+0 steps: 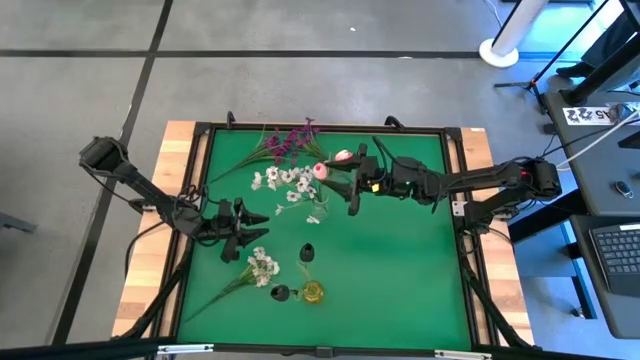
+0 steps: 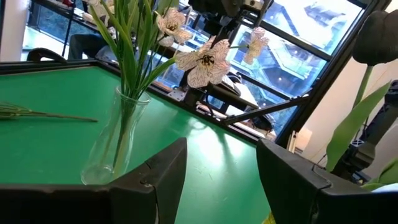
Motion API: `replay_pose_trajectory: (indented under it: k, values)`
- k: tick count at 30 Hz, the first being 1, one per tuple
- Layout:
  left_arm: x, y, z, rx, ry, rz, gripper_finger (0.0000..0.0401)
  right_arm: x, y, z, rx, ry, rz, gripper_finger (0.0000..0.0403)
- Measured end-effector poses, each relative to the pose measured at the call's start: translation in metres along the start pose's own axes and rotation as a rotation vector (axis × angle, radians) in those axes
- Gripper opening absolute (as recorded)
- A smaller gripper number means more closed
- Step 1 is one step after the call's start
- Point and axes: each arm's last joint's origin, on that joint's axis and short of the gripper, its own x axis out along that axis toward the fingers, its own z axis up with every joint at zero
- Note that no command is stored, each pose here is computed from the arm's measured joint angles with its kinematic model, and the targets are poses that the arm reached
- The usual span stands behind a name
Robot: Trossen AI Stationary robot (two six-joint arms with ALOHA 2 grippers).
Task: Sort flowers into vase by color
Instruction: Put the white flowers into the transparent vase
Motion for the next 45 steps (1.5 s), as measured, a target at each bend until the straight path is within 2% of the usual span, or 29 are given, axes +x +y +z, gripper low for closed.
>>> replay_pose_trajectory:
  k: [4, 8, 14, 17, 21, 25, 29, 38, 45]
  values:
    - [-0.003, -0.003, 0.003, -0.016, -0.010, -0.027, 0.0189, 0.000, 0.001, 0.008, -0.001, 0.021, 0.019, 0.0286]
    - [-0.010, -0.009, 0.008, -0.006, -0.026, -0.075, 0.0189, -0.006, 0.003, 0.025, 0.002, 0.004, 0.055, 0.0315]
    - [-0.018, -0.021, 0.016, 0.048, -0.024, -0.146, 0.0189, -0.020, 0.015, 0.054, -0.009, -0.009, 0.095, 0.0328]
    - [-0.016, -0.034, 0.024, 0.102, 0.022, -0.145, 0.0189, -0.030, 0.023, 0.066, -0.031, -0.018, 0.102, 0.0328]
    - [-0.009, -0.055, 0.040, 0.190, 0.159, -0.068, 0.0189, -0.045, 0.032, 0.079, -0.053, -0.047, 0.095, 0.0328]
    - [-0.004, -0.071, 0.060, 0.178, 0.316, 0.028, 0.0189, -0.055, 0.040, 0.084, -0.064, -0.046, 0.088, 0.0328]
    - [0.000, -0.084, 0.068, 0.129, 0.463, 0.062, 0.0189, -0.062, 0.046, 0.086, -0.066, -0.033, 0.101, 0.0328]
    - [0.005, -0.094, 0.039, 0.011, 0.871, 0.155, 0.0189, -0.064, 0.050, 0.083, -0.075, 0.009, 0.118, 0.0328]
    - [-0.007, -0.094, 0.020, -0.040, 1.033, 0.270, 0.0189, -0.064, 0.050, 0.082, -0.075, 0.011, 0.117, 0.0328]
